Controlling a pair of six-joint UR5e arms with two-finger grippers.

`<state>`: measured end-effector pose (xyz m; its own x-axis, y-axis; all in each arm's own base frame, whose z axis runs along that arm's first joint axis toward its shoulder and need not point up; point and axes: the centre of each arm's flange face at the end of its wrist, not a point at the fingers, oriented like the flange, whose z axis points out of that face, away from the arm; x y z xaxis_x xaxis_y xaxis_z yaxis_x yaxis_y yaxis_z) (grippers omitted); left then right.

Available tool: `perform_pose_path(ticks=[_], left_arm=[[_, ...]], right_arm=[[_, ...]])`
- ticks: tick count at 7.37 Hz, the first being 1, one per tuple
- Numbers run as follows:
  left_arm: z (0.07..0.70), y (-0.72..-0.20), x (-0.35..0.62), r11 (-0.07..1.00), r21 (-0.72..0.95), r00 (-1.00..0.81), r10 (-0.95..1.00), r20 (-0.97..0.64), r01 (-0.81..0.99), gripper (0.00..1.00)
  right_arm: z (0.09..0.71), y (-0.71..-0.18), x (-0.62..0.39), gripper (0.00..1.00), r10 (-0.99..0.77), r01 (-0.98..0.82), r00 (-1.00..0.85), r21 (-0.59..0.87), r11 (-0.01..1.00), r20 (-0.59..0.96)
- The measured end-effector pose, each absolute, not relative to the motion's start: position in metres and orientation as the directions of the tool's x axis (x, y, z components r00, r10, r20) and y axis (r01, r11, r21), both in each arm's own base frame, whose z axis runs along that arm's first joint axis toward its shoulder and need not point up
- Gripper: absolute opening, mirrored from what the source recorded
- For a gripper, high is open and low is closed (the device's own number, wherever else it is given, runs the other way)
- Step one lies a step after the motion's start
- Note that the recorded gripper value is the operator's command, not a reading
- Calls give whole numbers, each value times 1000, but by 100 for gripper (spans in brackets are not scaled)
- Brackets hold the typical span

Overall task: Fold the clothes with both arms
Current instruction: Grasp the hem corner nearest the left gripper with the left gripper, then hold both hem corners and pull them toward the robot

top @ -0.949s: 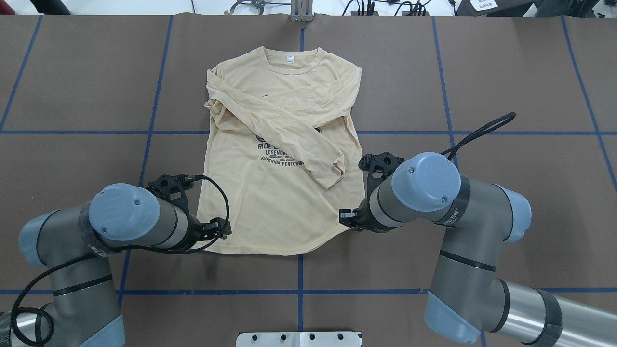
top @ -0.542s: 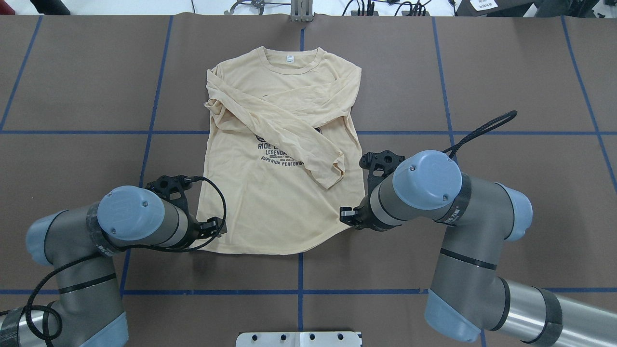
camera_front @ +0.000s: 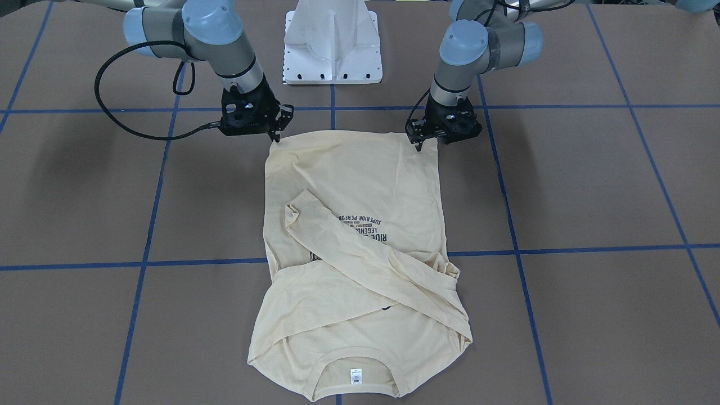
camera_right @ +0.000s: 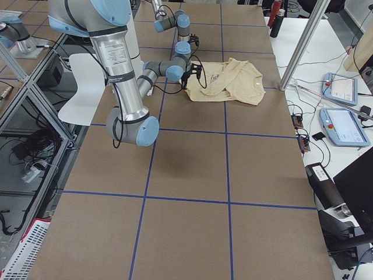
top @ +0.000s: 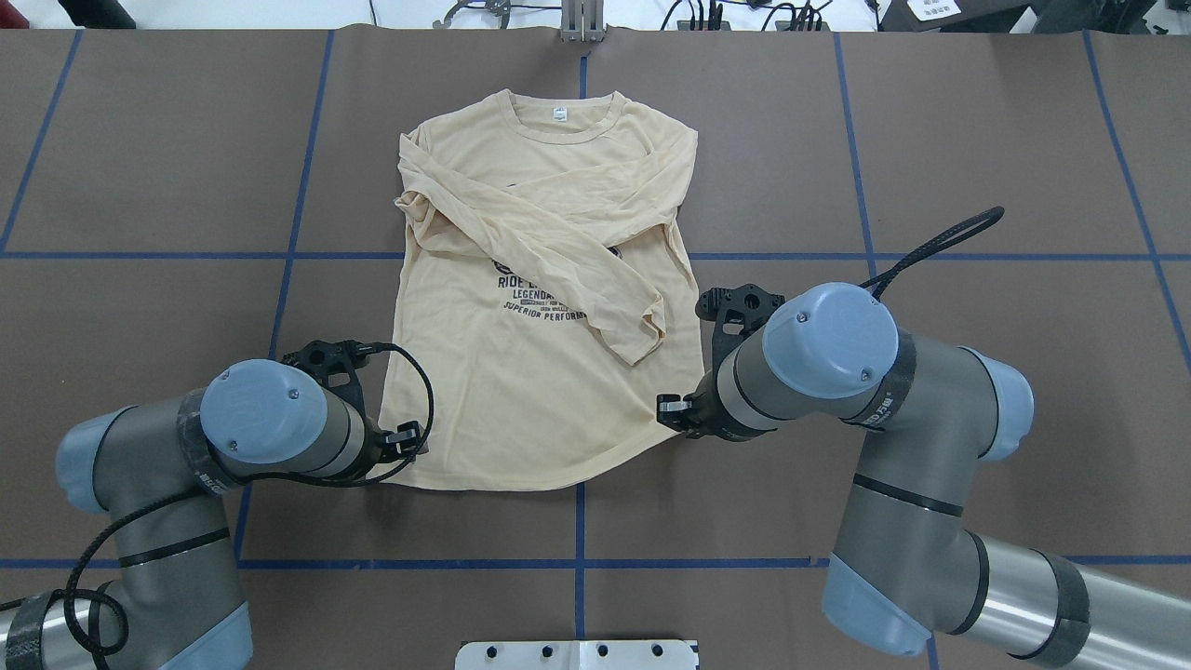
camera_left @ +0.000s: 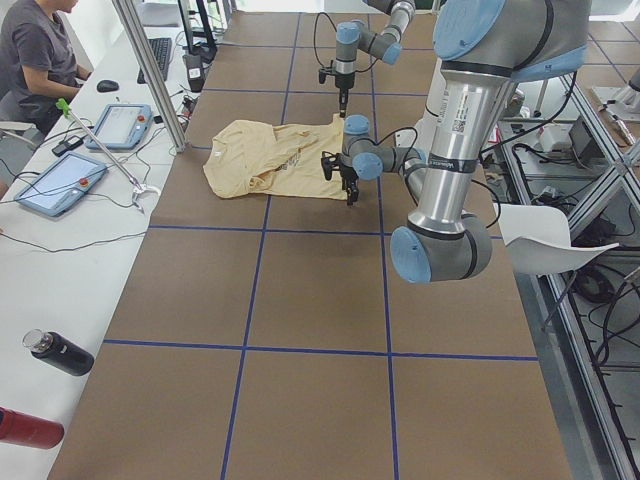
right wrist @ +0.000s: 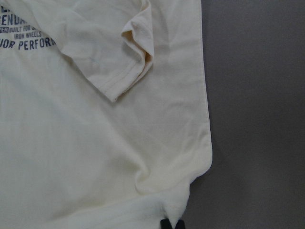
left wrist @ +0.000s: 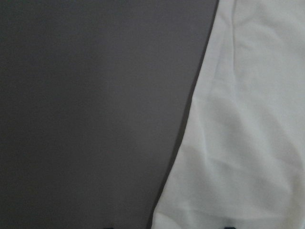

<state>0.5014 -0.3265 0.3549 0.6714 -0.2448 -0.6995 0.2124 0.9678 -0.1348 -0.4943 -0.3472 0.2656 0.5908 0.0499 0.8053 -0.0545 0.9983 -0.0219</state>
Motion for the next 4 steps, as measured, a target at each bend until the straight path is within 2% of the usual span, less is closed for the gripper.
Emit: perform_pose_path(ticks=[2, 4], left_arm=[[352, -326, 501, 968, -136, 673, -244, -698, 210, 76], [351, -325, 503, 969, -136, 673, -242, -698, 208, 52]], right_arm=[[266, -348, -494, 0, 51, -56, 592, -22, 998, 805], [267, -348, -493, 0, 51, -56, 593, -22, 998, 804]])
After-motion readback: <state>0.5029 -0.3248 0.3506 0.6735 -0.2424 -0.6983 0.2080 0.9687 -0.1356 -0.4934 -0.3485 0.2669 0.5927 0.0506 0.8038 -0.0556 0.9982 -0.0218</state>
